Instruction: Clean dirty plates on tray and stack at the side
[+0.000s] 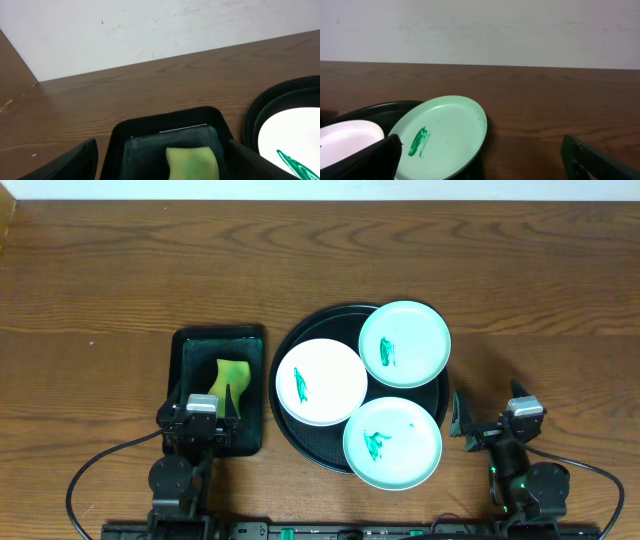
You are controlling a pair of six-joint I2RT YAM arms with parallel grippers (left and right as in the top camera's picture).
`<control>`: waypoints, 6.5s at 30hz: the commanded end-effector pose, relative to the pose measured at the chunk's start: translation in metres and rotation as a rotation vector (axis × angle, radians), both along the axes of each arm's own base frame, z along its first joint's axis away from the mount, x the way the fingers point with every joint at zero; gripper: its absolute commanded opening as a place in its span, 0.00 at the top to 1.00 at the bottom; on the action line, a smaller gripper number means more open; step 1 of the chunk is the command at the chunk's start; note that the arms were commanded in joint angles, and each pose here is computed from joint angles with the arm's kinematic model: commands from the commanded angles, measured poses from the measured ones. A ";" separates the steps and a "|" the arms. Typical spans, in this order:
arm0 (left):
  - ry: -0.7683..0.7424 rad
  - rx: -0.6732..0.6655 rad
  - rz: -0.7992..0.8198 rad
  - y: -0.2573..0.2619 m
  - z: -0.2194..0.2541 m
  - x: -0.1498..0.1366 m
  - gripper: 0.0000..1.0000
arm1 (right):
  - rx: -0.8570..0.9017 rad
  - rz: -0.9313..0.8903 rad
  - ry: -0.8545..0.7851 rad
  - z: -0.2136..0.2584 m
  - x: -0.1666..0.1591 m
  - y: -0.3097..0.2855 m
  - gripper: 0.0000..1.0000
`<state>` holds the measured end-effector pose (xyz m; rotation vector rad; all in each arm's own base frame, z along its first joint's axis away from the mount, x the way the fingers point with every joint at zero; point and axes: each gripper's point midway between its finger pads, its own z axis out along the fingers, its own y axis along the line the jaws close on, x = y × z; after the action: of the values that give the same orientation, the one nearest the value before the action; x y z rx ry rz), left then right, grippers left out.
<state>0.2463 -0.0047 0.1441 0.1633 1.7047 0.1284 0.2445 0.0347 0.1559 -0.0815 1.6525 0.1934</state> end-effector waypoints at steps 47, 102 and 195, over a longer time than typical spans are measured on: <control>0.059 0.025 0.027 0.005 -0.017 -0.002 0.19 | 0.004 0.000 0.009 -0.002 0.000 0.001 0.01; 0.060 -0.136 -0.027 -0.009 -0.016 -0.002 0.20 | 0.004 0.000 0.009 -0.002 0.000 0.001 0.01; 1.129 -0.367 0.067 -0.038 -0.019 0.049 0.19 | -0.034 0.253 1.417 -0.061 0.070 0.203 0.01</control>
<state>0.2909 -0.0396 0.1167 -0.1433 2.8400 -0.2689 0.2956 0.2388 0.0870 -0.7651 2.9866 0.4812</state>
